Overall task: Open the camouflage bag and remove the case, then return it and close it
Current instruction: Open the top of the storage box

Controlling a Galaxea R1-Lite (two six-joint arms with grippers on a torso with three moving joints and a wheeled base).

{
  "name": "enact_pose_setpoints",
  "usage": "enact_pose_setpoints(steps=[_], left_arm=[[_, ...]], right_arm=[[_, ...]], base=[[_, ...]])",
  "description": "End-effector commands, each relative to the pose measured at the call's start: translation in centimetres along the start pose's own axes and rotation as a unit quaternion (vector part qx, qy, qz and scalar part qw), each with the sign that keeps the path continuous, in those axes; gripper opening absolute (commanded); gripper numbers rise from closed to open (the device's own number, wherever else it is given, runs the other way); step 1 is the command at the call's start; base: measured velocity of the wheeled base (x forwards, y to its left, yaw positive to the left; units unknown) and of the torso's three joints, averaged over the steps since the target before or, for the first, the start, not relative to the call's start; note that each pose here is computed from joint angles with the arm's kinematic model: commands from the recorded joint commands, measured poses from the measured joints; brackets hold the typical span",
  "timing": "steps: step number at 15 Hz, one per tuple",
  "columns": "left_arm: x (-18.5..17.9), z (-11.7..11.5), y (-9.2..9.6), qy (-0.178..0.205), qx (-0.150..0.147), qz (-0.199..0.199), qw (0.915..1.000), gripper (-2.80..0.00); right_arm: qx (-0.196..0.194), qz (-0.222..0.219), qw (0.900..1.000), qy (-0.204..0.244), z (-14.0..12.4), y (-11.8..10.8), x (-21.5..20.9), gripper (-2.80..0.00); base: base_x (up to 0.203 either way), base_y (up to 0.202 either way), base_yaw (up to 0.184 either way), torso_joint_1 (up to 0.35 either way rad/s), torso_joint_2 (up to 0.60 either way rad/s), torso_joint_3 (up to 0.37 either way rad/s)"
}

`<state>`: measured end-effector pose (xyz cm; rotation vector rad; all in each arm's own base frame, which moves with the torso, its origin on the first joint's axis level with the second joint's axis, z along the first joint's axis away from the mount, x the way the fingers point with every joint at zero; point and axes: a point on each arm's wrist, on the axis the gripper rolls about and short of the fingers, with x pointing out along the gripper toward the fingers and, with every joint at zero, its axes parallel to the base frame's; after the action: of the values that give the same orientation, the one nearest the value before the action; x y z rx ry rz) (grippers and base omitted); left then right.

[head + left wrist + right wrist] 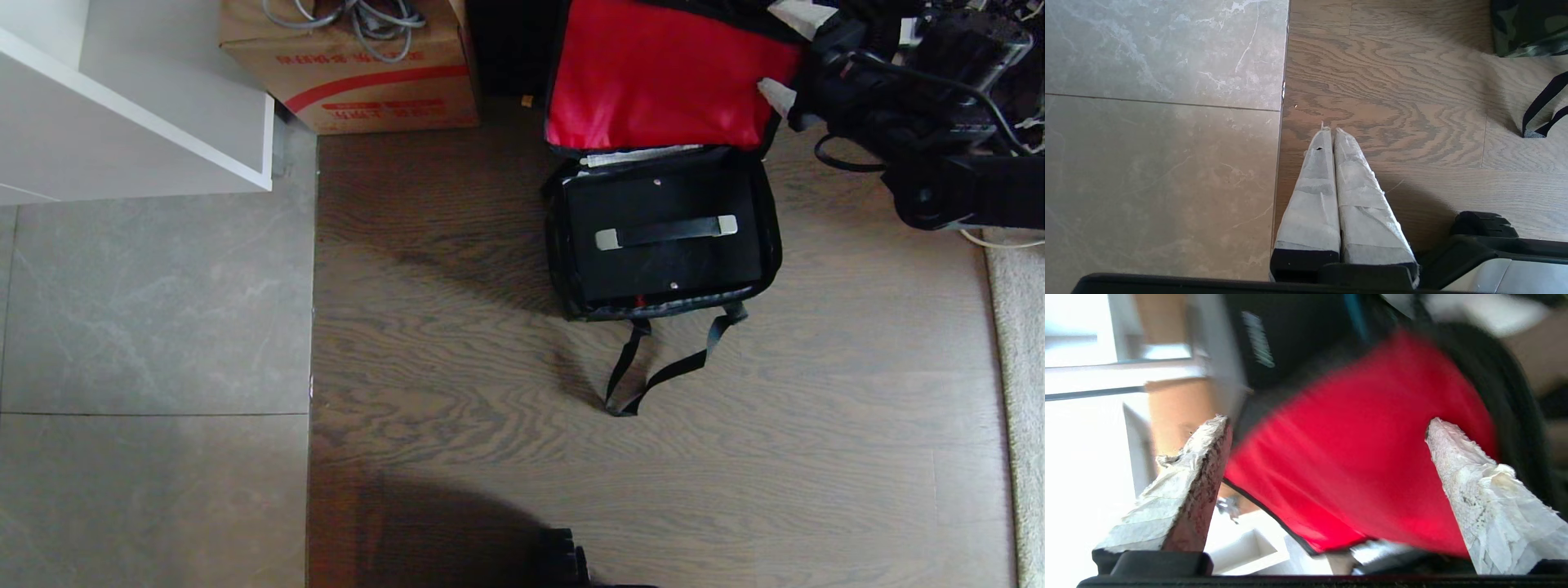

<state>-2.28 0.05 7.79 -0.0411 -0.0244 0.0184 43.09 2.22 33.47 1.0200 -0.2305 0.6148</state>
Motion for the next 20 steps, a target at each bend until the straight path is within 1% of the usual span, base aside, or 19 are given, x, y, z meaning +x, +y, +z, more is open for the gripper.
enact_pose_setpoints(steps=[1, 3, 6, 10, 14, 16, 18, 20], left_arm=[[0.1, -0.3, 0.0, 0.004, 0.0, 0.001, 1.0, -2.8], [0.1, -0.3, 0.0, 0.004, 0.0, 0.001, 1.0, -2.8], [0.1, -0.3, 0.0, 0.004, 0.0, 0.001, 1.0, -2.8], [0.1, -0.3, 0.0, 0.004, 0.0, 0.001, 1.0, -2.8], [0.1, -0.3, 0.0, 0.004, 0.0, 0.001, 1.0, -2.8], [0.1, -0.3, 0.0, 0.004, 0.0, 0.001, 1.0, -2.8], [0.1, -0.3, 0.0, 0.004, 0.0, 0.001, 1.0, -2.8], [0.1, -0.3, 0.0, 0.004, 0.0, 0.001, 1.0, -2.8]], right_arm=[[0.004, -0.021, 1.0, 0.015, -1.0, -1.0, -0.4, 0.0], [0.007, -0.043, 0.999, 0.027, -1.6, -1.7, -1.0, 0.0], [0.023, -0.068, 0.996, 0.043, -1.9, -1.0, -1.5, 0.0], [0.027, -0.064, 0.997, 0.04, -1.2, 0.8, -2.0, 0.0], [0.03, -0.069, 0.996, 0.043, -1.3, 1.4, -2.7, 0.0], [0.044, -0.096, 0.993, 0.057, -1.7, 1.0, -3.3, 0.0], [0.081, -0.125, 0.987, 0.068, -2.1, 0.8, -3.7, 0.0], [0.086, -0.129, 0.986, 0.068, -1.9, 1.2, -3.9, 0.0]], base=[[0.0, 0.0, 0.0, 0.0, 0.0, 0.0], [0.0, 0.0, 0.0, 0.0, 0.0, 0.0], [0.0, 0.0, 0.0, 0.0, 0.0, 0.0], [0.0, 0.0, 0.0, 0.0, 0.0, 0.0], [0.0, 0.0, 0.0, 0.0, 0.0, 0.0], [0.0, 0.0, 0.0, 0.0, 0.0, 0.0], [0.0, 0.0, 0.0, 0.0, 0.0, 0.0], [0.0, 0.0, 0.0, 0.0, 0.0, 0.0]])
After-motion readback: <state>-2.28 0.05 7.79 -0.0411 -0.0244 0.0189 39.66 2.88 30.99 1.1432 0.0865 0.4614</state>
